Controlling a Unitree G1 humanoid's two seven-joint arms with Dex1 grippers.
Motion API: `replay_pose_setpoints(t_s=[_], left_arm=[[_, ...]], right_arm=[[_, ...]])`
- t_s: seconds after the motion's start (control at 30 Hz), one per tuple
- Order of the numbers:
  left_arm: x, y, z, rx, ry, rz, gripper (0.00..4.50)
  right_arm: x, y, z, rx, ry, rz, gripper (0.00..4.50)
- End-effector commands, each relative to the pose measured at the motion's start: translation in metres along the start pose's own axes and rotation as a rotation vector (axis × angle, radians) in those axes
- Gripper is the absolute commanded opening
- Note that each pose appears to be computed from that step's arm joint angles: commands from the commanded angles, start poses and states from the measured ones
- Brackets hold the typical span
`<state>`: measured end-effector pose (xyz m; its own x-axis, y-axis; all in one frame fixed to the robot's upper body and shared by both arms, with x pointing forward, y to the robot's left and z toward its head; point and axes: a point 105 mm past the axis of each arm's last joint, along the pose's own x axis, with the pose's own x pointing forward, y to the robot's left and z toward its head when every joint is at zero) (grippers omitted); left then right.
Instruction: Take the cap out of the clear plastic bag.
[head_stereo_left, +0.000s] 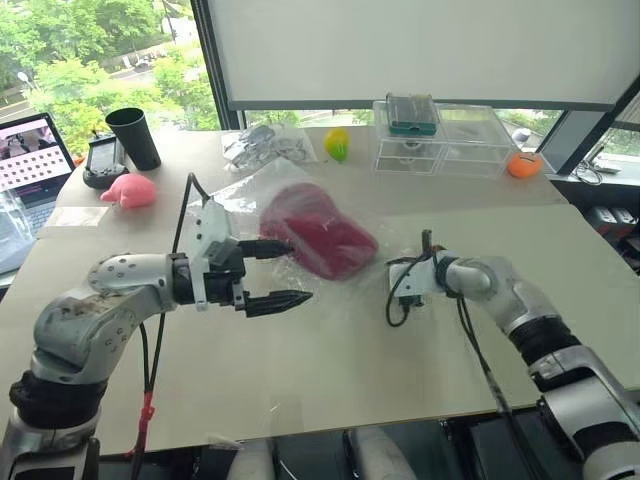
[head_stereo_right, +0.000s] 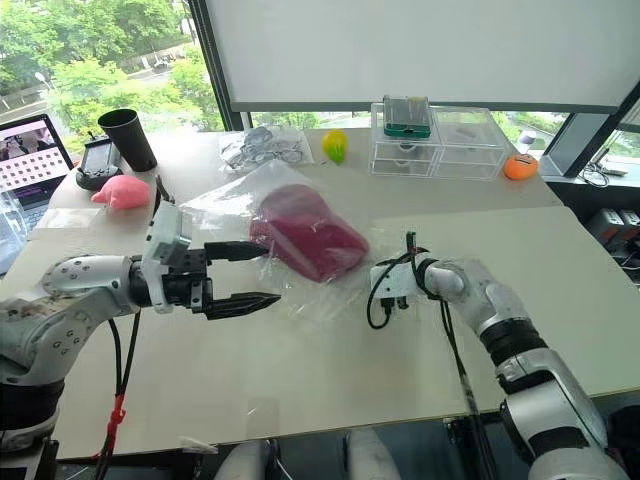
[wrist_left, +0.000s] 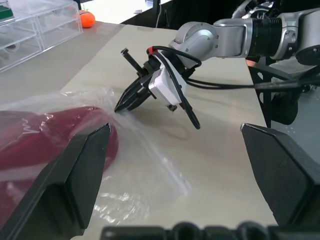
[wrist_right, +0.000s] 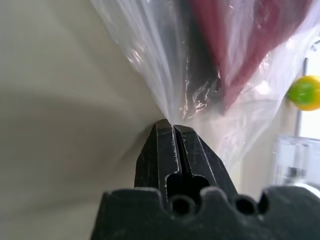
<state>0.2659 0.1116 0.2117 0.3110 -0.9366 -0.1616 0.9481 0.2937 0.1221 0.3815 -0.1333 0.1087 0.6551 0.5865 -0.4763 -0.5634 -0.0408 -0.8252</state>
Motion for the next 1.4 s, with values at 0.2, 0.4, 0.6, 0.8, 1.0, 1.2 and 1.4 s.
replay_pose_setpoints(t_s=[0.2, 0.4, 0.6, 0.8, 1.0, 1.2, 1.4], left_arm=[[-0.001, -0.003, 0.006, 0.036, -0.008, -0.007, 4.50], [-0.012, -0.003, 0.004, 0.023, 0.025, 0.000, 4.50], [-0.019, 0.000, 0.003, 0.033, 0.044, 0.025, 4.50], [-0.020, -0.005, 0.002, 0.026, 0.048, 0.028, 4.50], [-0.020, -0.006, 0.000, 0.017, 0.049, 0.036, 4.50], [-0.025, -0.008, -0.004, 0.001, 0.059, 0.052, 4.50], [-0.040, -0.009, -0.014, -0.041, 0.079, 0.153, 4.50]], right_arm=[[-0.014, -0.002, 0.067, 0.439, -0.126, 0.131, 0.02], [0.004, 0.001, 0.106, 0.577, -0.177, 0.144, 0.02], [0.025, 0.007, 0.128, 0.635, -0.183, 0.157, 0.02], [0.026, 0.008, 0.127, 0.658, -0.181, 0.138, 0.02], [0.012, 0.001, 0.141, 0.716, -0.280, 0.173, 1.46], [-0.001, -0.017, 0.152, 0.684, -0.360, 0.168, 3.50], [0.010, -0.033, 0.156, 0.597, -0.375, 0.060, 3.86]])
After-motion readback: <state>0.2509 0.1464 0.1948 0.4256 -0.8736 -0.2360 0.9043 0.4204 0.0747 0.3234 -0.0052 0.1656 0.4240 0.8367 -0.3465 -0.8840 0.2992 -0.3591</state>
